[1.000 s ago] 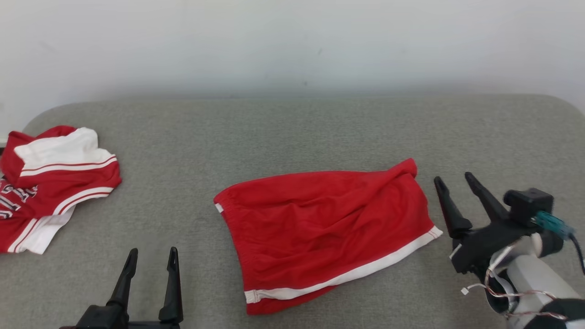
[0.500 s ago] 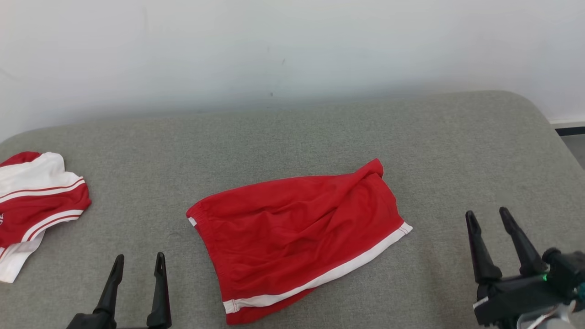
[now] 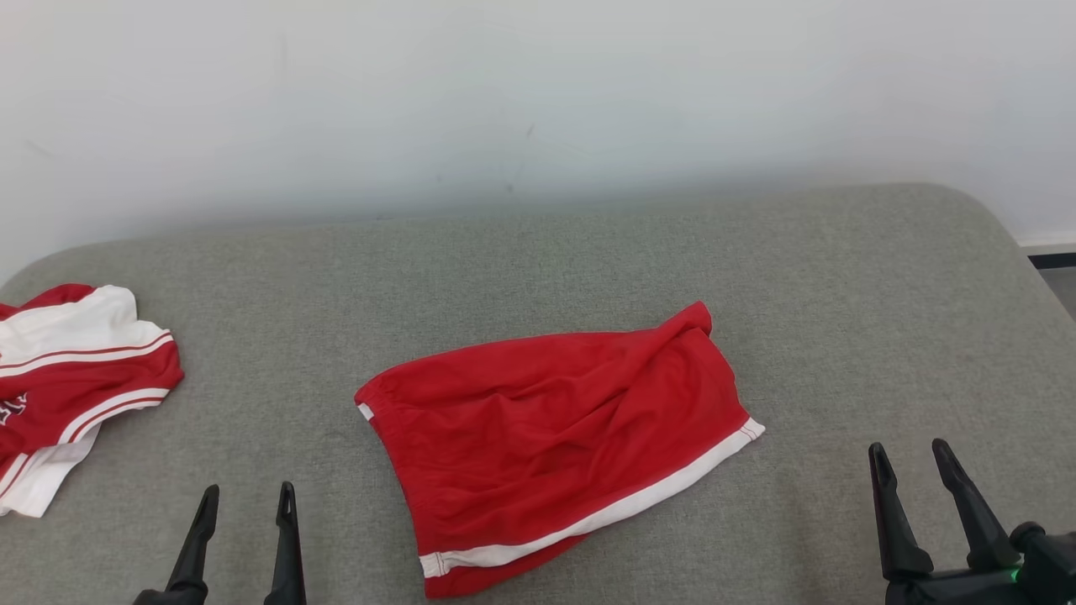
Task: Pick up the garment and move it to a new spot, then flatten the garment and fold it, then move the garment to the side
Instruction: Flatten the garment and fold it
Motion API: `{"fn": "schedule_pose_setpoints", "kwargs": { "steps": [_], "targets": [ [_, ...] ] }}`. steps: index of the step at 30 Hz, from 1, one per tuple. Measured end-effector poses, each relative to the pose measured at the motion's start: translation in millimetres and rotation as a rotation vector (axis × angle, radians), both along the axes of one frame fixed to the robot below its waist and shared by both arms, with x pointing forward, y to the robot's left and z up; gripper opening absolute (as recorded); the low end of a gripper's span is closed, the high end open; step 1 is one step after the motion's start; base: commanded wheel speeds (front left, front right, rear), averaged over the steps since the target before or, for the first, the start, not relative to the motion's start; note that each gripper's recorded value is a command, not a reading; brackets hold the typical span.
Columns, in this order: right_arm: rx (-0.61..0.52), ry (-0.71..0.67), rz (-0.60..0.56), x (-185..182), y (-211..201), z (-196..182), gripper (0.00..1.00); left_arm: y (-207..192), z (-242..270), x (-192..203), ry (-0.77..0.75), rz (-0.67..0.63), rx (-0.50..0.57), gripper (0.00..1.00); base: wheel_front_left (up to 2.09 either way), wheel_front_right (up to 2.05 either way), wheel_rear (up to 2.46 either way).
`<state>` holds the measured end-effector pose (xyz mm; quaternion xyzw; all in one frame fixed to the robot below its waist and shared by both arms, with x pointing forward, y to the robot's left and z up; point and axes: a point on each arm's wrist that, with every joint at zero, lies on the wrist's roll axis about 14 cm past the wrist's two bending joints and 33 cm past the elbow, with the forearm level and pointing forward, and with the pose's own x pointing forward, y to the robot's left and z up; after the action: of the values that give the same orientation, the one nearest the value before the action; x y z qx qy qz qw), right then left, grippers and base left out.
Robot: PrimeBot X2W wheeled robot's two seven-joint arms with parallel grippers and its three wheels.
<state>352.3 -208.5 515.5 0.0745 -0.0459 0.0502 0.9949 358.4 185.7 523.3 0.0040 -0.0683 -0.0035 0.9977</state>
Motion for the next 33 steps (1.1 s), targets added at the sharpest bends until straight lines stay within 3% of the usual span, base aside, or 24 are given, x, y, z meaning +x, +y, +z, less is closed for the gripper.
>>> {"fn": "schedule_pose_setpoints", "kwargs": {
  "steps": [18,33],
  "targets": [
    [-0.004,0.027,0.015,-6,9,-9,1.0,5,-5,-6,0.015,0.018,-0.012,1.0,0.0,0.0,0.0],
    [-0.068,0.153,0.064,27,9,-43,1.0,-56,-50,1,0.163,-0.195,-0.068,1.0,0.0,0.0,0.0]
  ]
}}
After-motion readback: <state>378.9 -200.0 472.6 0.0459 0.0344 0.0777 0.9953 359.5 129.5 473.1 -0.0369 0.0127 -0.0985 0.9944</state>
